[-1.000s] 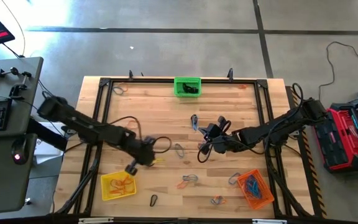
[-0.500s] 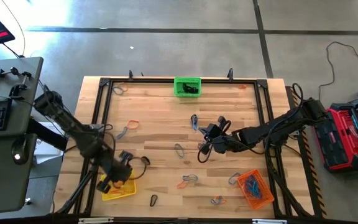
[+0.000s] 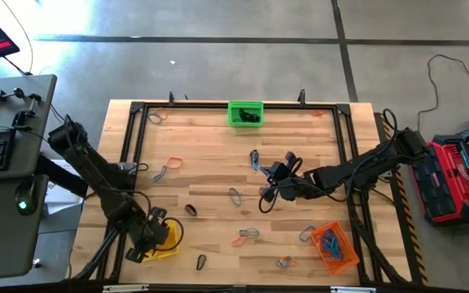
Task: Sort rubber bands into baskets
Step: Put the orange rubber band into the yellow bin, then put the blue rubber band into the orange bin
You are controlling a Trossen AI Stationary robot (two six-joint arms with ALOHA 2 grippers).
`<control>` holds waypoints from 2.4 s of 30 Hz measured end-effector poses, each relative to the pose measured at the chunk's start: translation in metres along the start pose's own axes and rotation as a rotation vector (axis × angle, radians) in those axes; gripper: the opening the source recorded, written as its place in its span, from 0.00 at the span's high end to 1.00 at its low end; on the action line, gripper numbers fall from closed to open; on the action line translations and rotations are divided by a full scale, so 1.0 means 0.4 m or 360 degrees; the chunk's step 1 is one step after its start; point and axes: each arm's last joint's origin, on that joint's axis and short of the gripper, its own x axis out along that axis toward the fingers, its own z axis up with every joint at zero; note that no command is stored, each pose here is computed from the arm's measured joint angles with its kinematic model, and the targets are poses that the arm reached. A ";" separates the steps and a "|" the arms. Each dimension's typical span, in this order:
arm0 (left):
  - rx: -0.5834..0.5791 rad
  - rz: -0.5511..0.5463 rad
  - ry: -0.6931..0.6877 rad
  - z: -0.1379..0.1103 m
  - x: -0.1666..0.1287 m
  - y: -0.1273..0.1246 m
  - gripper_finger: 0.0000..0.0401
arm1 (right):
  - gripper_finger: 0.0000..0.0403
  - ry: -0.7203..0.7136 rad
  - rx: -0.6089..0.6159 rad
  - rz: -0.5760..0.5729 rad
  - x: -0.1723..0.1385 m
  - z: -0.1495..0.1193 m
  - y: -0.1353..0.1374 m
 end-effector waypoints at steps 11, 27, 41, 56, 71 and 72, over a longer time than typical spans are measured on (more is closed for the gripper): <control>-0.0128 -0.0034 0.0108 -0.048 0.052 0.031 1.00 | 1.00 0.0000 0.0000 0.0000 0.000 0.000 0.000; -0.0408 0.0148 0.0036 0.017 -0.034 0.020 0.71 | 1.00 0.0001 -0.0001 -0.0001 0.000 0.000 0.000; -0.0770 0.0446 -0.0081 0.031 -0.151 0.240 0.93 | 1.00 0.0002 -0.0014 0.0000 0.000 0.000 0.000; -0.1382 0.0498 0.0111 -0.079 -0.135 0.483 0.91 | 1.00 0.0009 -0.0022 -0.0003 0.000 -0.002 -0.001; -0.1587 0.0647 0.0395 -0.140 -0.072 0.547 0.58 | 1.00 0.0009 -0.0022 -0.0002 0.000 -0.002 -0.001; -0.1579 0.0643 0.0410 -0.140 -0.070 0.548 0.58 | 1.00 0.0009 -0.0022 -0.0002 0.000 -0.002 -0.001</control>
